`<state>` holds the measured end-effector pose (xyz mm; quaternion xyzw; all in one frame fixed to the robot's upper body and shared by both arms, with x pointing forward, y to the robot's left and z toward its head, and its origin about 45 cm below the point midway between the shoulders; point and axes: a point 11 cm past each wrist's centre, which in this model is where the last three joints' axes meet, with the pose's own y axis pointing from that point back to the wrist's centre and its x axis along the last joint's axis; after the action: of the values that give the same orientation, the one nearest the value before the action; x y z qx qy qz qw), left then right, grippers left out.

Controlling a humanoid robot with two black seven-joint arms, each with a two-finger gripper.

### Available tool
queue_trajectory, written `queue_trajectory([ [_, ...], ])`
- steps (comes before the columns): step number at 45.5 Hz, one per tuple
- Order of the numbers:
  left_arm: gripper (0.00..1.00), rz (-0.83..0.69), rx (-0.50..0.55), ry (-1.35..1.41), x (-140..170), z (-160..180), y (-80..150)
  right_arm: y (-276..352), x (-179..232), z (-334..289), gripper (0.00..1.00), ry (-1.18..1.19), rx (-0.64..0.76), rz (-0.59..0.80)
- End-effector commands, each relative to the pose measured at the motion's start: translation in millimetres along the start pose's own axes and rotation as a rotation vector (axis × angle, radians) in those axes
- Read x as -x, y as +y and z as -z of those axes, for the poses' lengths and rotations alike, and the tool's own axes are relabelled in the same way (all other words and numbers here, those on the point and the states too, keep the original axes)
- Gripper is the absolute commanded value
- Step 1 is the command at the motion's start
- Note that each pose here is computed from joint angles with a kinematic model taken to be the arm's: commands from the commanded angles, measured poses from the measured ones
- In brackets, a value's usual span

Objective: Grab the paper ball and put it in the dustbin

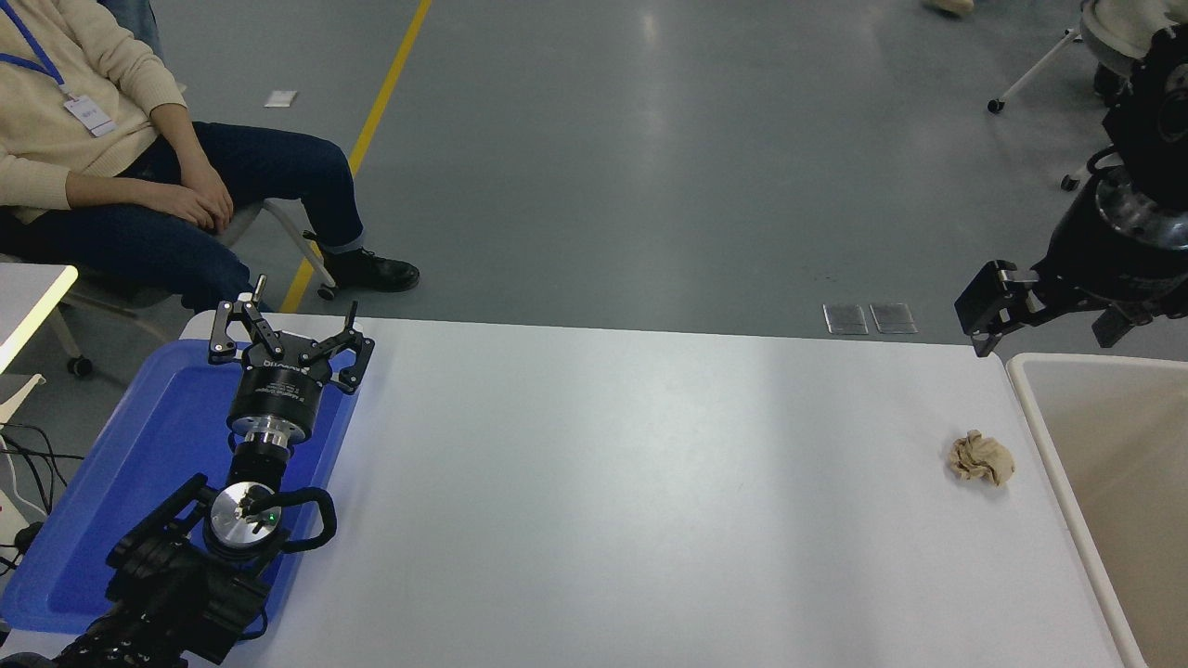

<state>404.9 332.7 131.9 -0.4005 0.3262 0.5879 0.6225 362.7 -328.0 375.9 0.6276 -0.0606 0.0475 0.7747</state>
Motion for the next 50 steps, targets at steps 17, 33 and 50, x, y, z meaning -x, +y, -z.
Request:
queue_trajectory([
  [17,1.0,-0.001,0.003,0.001,0,0,0,-31,8,-1,1.0,-0.03,-0.036,0.063],
  [33,1.0,-0.006,0.008,0.001,-1,-1,1,-94,16,-28,1.0,-0.177,-0.107,-0.051],
  [50,1.0,-0.006,0.01,0.001,-1,-1,1,-157,9,-60,1.0,-0.21,-0.075,-0.147],
])
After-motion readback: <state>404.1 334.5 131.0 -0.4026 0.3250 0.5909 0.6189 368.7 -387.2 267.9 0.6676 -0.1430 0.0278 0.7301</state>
